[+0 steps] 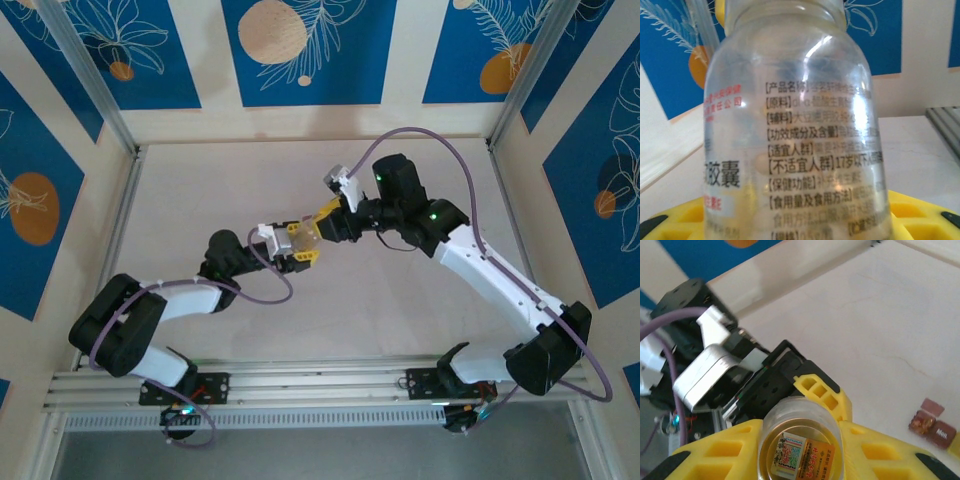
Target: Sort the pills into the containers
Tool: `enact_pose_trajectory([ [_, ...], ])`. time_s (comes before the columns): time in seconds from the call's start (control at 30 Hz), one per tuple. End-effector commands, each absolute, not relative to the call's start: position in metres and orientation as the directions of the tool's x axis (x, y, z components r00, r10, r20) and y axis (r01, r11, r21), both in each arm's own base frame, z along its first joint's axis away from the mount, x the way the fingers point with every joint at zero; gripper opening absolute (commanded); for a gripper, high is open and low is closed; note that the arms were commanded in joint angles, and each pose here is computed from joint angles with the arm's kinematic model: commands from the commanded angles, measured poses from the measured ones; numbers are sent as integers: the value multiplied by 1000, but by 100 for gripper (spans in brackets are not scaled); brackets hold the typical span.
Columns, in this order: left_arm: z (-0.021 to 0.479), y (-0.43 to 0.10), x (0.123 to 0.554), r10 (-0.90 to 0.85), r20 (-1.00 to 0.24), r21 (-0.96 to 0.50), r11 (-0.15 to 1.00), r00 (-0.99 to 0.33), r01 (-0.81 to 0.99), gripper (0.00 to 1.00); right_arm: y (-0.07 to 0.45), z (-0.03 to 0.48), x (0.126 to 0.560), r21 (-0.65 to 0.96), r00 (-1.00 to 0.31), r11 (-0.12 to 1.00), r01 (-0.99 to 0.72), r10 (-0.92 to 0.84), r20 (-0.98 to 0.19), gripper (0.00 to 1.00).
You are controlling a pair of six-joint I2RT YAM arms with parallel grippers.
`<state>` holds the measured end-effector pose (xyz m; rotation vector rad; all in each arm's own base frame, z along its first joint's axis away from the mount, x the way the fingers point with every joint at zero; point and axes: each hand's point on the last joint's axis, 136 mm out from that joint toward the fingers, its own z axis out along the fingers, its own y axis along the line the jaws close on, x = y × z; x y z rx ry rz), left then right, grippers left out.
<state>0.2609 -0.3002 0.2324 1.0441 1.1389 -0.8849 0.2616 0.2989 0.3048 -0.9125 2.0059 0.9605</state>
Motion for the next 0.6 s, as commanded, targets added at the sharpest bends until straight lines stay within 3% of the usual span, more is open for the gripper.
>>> enact_pose_trajectory([
  [0.0,295,-296,255,-148,-887,368,349,438,862,0,292,247,277,501,-790,717,-486,-115,-602,16],
  [0.07,290,-297,256,-142,-891,363,347,431,865,0,294,252,282,548,-820,729,-410,-32,-571,15],
  [0.17,283,-297,258,-129,-896,359,351,425,865,0,300,263,285,616,-837,719,-321,88,-539,23],
  [0.33,277,-296,259,-114,-901,354,360,417,863,0,305,282,288,635,-817,731,-250,194,-544,29],
  [0.57,277,-294,255,-131,-901,348,352,414,869,0,300,292,298,596,-779,769,-230,221,-587,52],
])
